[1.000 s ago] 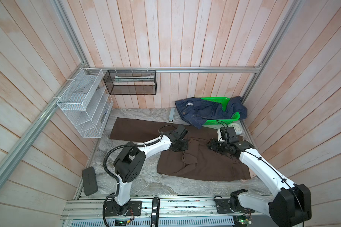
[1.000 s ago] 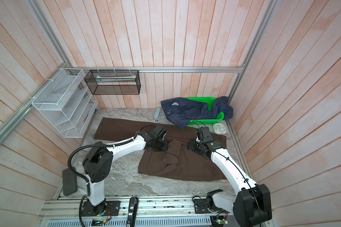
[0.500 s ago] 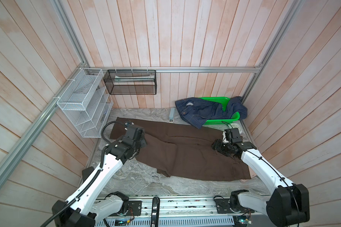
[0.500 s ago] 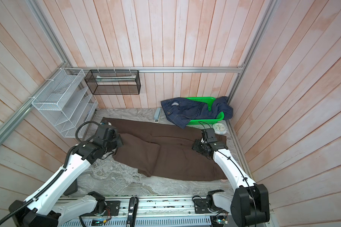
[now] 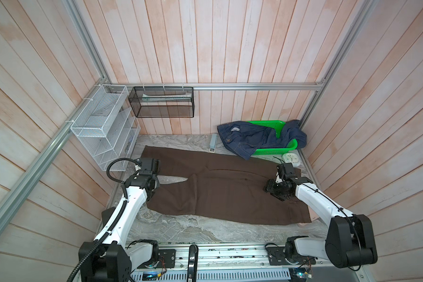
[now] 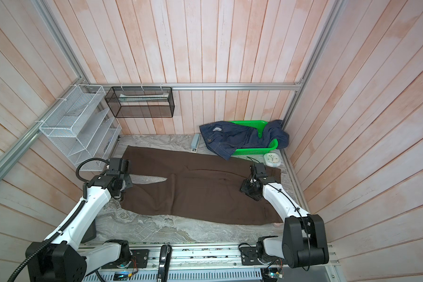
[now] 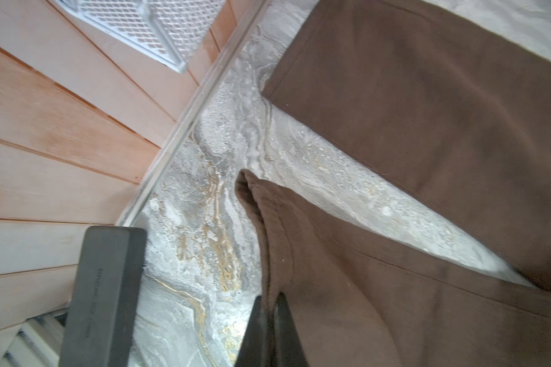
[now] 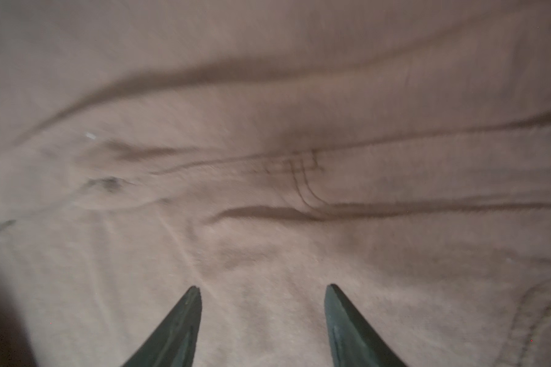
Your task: Fold and stack the trousers
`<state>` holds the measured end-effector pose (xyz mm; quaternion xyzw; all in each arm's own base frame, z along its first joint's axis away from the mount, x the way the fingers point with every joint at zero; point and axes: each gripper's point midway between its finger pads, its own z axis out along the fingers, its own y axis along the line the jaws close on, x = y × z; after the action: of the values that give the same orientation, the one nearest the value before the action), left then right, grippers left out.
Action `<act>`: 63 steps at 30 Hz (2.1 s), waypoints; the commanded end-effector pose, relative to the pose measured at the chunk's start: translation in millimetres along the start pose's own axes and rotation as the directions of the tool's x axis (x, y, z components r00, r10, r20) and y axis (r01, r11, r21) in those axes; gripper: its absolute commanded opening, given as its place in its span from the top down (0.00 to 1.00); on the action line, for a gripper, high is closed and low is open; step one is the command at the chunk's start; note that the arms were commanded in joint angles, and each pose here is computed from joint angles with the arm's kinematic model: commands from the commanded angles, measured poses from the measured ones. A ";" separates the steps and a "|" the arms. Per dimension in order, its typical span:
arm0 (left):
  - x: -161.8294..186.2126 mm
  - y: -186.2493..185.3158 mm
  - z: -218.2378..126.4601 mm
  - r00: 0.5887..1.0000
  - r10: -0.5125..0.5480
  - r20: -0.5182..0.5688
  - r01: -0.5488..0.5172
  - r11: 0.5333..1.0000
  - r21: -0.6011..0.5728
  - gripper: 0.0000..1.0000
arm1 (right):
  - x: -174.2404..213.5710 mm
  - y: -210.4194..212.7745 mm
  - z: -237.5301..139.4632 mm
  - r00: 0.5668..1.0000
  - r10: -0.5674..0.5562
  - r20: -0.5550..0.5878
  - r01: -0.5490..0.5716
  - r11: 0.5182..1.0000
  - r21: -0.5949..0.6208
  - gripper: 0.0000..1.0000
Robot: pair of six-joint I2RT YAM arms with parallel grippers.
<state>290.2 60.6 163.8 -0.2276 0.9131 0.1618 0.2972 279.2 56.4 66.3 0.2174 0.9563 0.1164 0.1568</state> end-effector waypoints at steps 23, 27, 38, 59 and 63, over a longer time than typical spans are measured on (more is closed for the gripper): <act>-60.1 33.1 49.2 0.999 0.048 0.018 -0.042 0.964 -0.262 0.71 | 26.2 -99.2 29.4 0.990 0.129 -0.051 -0.091 0.881 0.464 0.32; -62.8 28.2 48.5 0.999 0.053 0.004 -0.050 0.970 -0.237 0.46 | 19.0 -102.5 20.2 0.990 0.143 -0.005 -0.125 0.877 0.464 0.32; -26.7 -46.5 18.0 0.990 -0.084 -0.112 0.112 0.955 0.274 0.42 | 3.6 -42.9 -2.5 0.991 0.130 -0.006 -0.126 0.970 0.210 0.32; 87.7 -12.3 98.0 0.876 -0.241 -0.418 0.290 0.955 0.057 0.41 | 33.2 -81.5 18.2 0.980 0.182 -0.078 -0.145 0.928 0.343 0.32; 55.8 -12.9 82.4 0.901 -0.252 -0.353 0.310 0.943 0.119 0.41 | 13.8 -56.9 4.5 0.986 0.160 -0.048 -0.144 0.959 0.244 0.32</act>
<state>282.6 62.8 36.7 -0.3638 0.9213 -0.0006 0.1374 241.0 10.5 25.1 0.3076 0.9486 0.0037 0.0746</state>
